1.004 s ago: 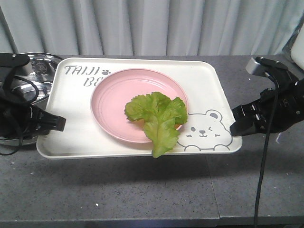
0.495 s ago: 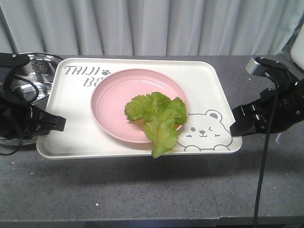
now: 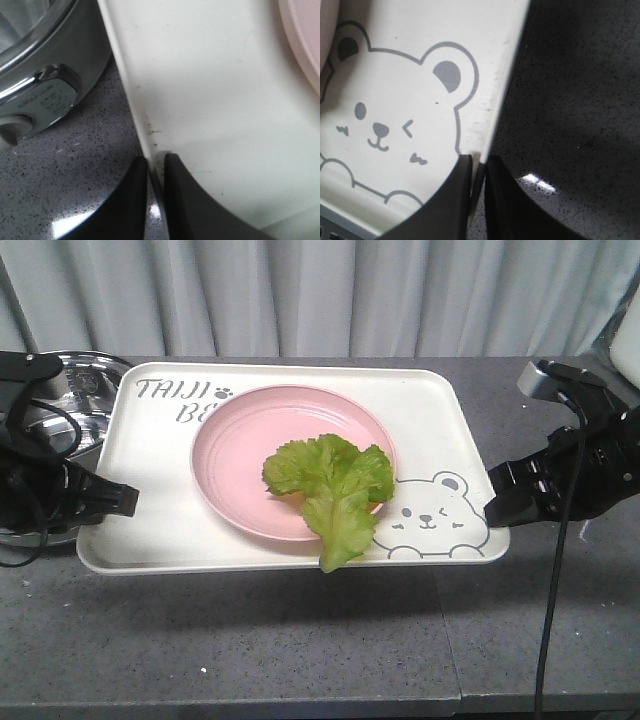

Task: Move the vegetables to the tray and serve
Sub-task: 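Hold the tray level with both grippers while the base turns and drives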

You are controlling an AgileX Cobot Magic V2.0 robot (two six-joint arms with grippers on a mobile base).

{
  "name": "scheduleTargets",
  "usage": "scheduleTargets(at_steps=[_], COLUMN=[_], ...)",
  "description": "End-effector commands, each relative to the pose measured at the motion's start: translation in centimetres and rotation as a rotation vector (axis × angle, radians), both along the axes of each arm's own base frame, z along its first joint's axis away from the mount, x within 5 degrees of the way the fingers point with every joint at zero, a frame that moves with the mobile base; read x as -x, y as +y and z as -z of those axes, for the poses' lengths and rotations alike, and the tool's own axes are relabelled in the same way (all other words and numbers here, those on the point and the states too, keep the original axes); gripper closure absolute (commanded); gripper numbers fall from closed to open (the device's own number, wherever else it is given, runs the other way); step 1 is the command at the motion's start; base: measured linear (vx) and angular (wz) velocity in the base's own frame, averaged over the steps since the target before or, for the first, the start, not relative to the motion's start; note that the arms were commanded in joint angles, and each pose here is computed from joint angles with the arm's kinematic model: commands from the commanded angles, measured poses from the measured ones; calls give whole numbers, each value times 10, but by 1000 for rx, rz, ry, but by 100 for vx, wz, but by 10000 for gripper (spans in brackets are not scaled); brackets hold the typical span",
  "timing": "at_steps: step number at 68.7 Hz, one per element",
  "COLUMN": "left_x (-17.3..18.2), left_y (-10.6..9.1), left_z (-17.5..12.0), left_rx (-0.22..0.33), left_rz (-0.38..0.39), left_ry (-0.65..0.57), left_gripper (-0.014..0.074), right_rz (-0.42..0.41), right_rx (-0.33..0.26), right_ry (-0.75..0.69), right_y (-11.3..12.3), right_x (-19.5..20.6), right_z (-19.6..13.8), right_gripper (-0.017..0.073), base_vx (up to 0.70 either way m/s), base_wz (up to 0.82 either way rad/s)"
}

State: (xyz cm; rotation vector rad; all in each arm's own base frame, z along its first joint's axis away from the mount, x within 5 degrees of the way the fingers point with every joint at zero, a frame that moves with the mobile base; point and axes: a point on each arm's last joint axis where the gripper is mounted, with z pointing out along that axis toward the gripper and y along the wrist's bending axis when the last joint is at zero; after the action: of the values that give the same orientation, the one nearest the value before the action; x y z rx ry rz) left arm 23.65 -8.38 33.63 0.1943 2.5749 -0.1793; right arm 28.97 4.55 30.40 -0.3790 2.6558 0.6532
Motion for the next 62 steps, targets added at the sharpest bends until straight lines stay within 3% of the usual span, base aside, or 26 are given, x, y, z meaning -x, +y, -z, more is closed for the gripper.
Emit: scheduleTargets(at_steps=[1, 35, 62], left_x=[0, 0, 0], left_y=[-1, -1, -1], left_z=[-20, -20, -20], left_rx=[23, 23, 23], left_rz=[23, 23, 23], left_ry=[-132, -132, -132], left_gripper=[601, 601, 601], right_rz=[-46, -46, -45], right_rx=[-42, -42, -42], right_ry=[-75, -75, -76], right_y=[6, 6, 6], right_x=[7, 7, 7], right_z=[-20, -20, -21], right_gripper=[562, 562, 562], base_vx=[0, -3, -5], base_wz=[-1, -10, -31])
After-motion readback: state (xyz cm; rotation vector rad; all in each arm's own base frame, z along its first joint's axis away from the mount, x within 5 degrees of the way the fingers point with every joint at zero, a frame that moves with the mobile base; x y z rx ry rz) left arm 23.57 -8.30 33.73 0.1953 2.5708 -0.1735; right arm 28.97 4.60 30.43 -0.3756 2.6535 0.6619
